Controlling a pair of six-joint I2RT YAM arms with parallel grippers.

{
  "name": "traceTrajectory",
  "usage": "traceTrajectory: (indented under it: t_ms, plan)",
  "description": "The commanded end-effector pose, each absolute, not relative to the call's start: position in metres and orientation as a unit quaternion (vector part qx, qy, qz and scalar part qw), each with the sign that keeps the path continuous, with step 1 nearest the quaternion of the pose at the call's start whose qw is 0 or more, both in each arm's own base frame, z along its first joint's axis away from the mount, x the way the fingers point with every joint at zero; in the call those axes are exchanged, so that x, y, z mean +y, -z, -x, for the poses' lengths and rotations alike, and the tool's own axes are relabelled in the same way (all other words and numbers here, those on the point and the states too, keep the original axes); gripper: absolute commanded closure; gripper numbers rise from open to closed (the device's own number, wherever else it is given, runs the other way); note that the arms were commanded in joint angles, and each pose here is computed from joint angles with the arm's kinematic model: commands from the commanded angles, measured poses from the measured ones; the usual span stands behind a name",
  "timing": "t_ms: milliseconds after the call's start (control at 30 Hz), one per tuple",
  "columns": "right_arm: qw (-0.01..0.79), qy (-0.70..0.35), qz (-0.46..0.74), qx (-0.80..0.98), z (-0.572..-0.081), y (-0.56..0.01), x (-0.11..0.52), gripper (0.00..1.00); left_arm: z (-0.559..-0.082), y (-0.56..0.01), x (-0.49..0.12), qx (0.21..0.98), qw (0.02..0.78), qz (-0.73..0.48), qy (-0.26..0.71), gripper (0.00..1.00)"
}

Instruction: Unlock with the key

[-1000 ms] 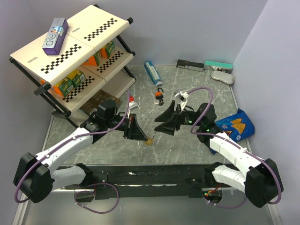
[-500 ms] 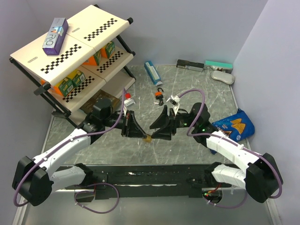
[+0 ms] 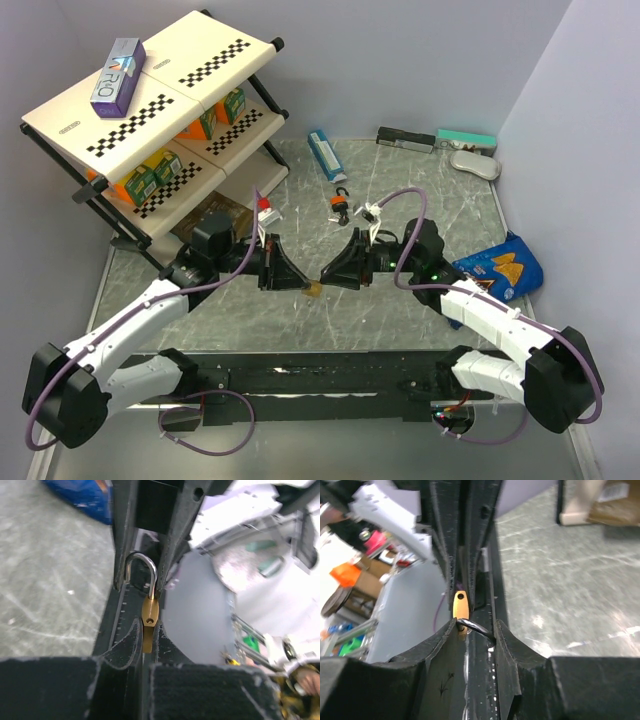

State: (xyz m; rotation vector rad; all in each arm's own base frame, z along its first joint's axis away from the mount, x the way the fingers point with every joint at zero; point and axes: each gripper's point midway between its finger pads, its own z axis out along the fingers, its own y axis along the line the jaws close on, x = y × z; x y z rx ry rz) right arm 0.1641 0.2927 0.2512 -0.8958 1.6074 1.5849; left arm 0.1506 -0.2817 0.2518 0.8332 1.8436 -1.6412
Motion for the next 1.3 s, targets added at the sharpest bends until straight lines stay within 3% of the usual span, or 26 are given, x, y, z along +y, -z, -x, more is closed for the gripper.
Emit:
traceTrajectory:
  t_ms: [0,233,600,967,1133,1233,1267]
  plan:
    - [0.383,-0.586,0.341,0.627,-0.176,-0.261,0.295,0.81,-0.197,-0.244,-0.276,0.731,0.353,-0.244,0.530,0.99]
    - [0.386,-0.520,0.251,0.719,-0.220,-0.235,0.293,0.92,-0.223,-0.237,-0.272,0.752,0.395,-0.177,0.497,0.99]
    - [0.380,-0.483,0.193,0.765,-0.242,-0.205,0.289,0.92,-0.231,-0.229,-0.286,0.746,0.394,-0.163,0.511,0.99]
    - [0.386,-0.512,0.238,0.730,-0.236,-0.192,0.281,0.91,-0.202,-0.235,-0.302,0.705,0.335,-0.225,0.583,0.99]
    - [0.376,-0.506,0.230,0.742,-0.240,-0.180,0.280,0.82,-0.217,-0.222,-0.301,0.729,0.334,-0.194,0.566,0.99]
    - [0.378,-0.496,0.216,0.751,-0.248,-0.175,0.276,0.62,-0.243,-0.206,-0.296,0.758,0.342,-0.135,0.538,0.99]
    - [0.379,-0.493,0.211,0.754,-0.248,-0.172,0.273,0.47,-0.250,-0.200,-0.295,0.766,0.344,-0.121,0.530,0.99]
